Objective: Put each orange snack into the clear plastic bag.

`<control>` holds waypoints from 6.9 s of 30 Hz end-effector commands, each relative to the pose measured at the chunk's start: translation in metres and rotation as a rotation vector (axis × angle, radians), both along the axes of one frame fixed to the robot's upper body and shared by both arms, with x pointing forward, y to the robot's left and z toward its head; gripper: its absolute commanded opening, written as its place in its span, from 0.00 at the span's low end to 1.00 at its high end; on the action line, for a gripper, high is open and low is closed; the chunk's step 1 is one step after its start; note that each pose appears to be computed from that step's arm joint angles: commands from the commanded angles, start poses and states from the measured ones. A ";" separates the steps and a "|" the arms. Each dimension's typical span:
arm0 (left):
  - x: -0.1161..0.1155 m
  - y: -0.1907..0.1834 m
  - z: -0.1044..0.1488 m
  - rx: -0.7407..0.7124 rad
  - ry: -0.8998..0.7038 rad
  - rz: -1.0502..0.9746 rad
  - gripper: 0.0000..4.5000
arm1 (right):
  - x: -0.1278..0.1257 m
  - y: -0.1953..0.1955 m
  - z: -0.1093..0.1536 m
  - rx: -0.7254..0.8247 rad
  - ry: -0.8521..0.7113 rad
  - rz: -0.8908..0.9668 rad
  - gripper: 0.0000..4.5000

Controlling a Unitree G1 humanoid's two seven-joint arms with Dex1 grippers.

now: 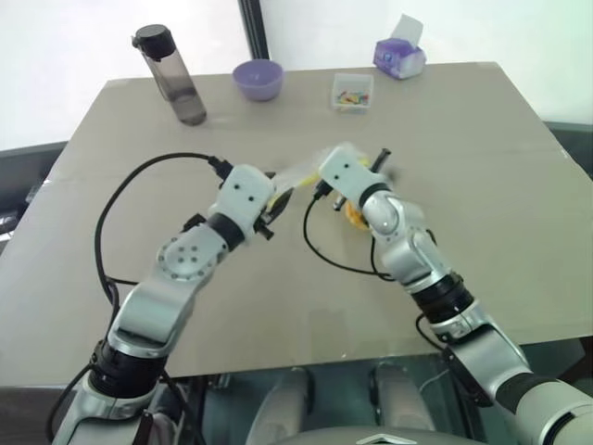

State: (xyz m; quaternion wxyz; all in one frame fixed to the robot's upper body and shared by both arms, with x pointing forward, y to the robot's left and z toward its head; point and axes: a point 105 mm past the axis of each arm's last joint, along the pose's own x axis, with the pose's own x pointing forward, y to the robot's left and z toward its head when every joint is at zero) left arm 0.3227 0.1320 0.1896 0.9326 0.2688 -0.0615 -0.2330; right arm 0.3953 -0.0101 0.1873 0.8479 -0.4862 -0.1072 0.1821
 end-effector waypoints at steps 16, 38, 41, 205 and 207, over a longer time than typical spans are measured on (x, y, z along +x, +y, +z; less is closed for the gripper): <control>-0.010 -0.019 -0.013 0.235 -0.054 -0.114 0.44 | -0.005 0.011 0.018 -0.006 -0.087 0.050 0.00; -0.005 -0.011 -0.010 0.236 -0.082 -0.032 0.44 | -0.005 0.009 0.018 -0.009 -0.098 0.048 0.00; -0.005 -0.015 -0.006 0.226 -0.096 -0.037 0.44 | -0.005 0.010 0.018 -0.010 -0.097 0.051 0.00; -0.013 -0.033 -0.032 0.194 -0.037 -0.113 0.00 | -0.005 0.005 -0.033 0.550 0.501 0.208 0.02; -0.012 -0.036 -0.032 0.200 -0.040 -0.133 0.00 | 0.000 0.009 -0.031 0.460 0.399 0.223 0.02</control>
